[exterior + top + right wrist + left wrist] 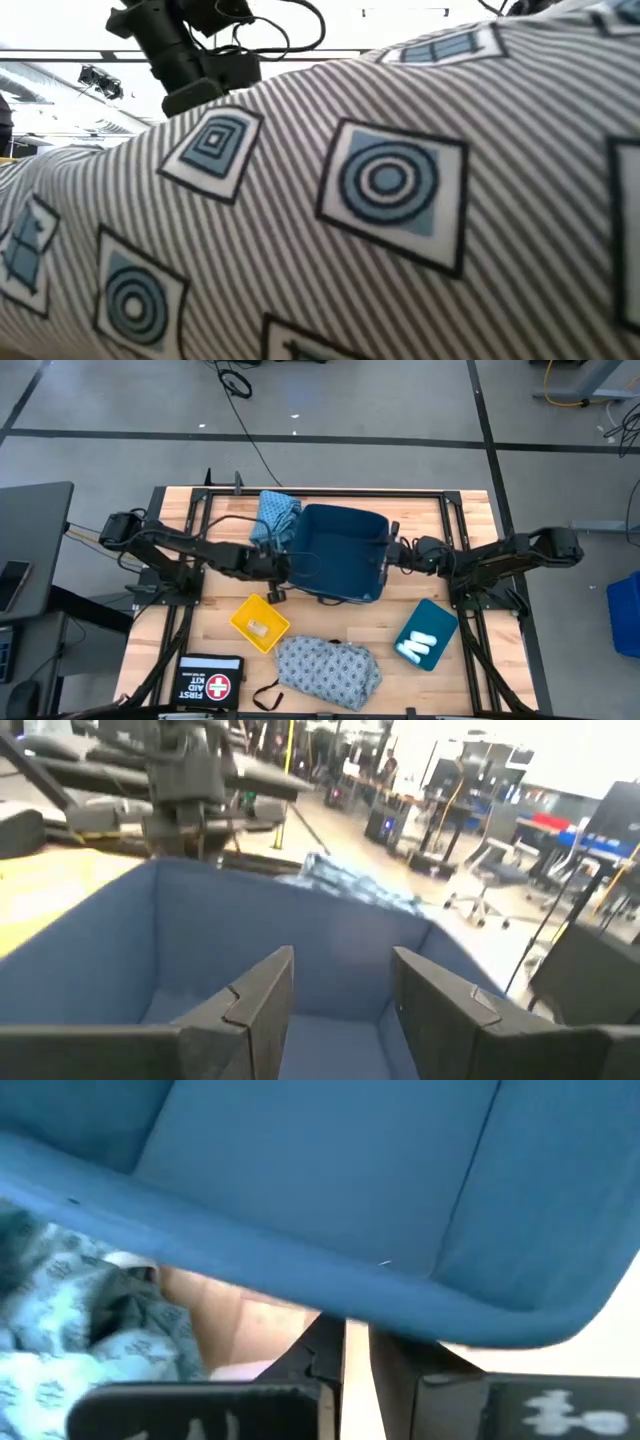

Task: Pick & place medical supplies in basket/bin
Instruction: Put the top transparent pill bottle into the yellow bin

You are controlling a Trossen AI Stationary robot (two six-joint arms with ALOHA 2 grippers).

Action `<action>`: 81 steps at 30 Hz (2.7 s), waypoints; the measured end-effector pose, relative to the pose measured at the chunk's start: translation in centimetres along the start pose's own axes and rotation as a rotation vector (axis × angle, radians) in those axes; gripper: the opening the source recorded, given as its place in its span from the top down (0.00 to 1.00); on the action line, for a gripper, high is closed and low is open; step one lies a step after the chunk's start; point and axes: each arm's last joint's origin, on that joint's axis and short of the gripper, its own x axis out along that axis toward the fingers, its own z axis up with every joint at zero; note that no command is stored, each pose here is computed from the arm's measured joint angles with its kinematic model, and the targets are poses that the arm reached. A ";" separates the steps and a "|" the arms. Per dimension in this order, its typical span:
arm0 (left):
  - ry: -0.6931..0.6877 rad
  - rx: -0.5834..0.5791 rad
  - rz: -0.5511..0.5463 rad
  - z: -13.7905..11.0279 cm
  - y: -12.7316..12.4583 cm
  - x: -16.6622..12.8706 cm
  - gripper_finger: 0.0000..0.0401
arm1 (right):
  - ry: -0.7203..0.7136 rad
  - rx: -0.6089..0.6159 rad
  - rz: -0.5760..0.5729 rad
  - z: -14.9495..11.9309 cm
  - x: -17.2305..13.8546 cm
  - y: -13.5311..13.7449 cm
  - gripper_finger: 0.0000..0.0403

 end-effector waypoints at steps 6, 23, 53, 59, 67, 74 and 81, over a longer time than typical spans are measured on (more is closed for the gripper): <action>0.081 0.181 -0.005 -0.7 0.7 0.0 0.87 | -0.033 -0.032 -0.010 1.3 -1.0 -0.5 0.56; 0.287 0.482 0.028 -2.0 4.1 2.4 0.46 | -0.004 -0.059 0.030 1.3 -1.5 -0.5 0.56; 0.307 0.464 -0.199 -2.7 2.5 6.1 0.53 | 0.003 -0.063 0.034 1.2 -1.5 -0.5 0.56; 0.335 0.412 -0.182 -2.9 2.4 6.4 0.63 | -0.002 -0.062 0.033 1.3 -1.5 -0.5 0.56; 0.293 0.265 -0.099 -2.3 2.8 4.9 0.68 | -0.001 -0.062 0.033 1.3 -1.5 -0.5 0.56; 0.182 0.198 -0.141 -1.3 1.9 2.3 0.68 | -0.001 -0.062 0.033 1.3 -1.5 -0.5 0.56; 0.086 0.149 -0.172 -0.8 1.0 -0.5 0.68 | -0.001 -0.058 0.033 1.3 -1.5 -0.5 0.56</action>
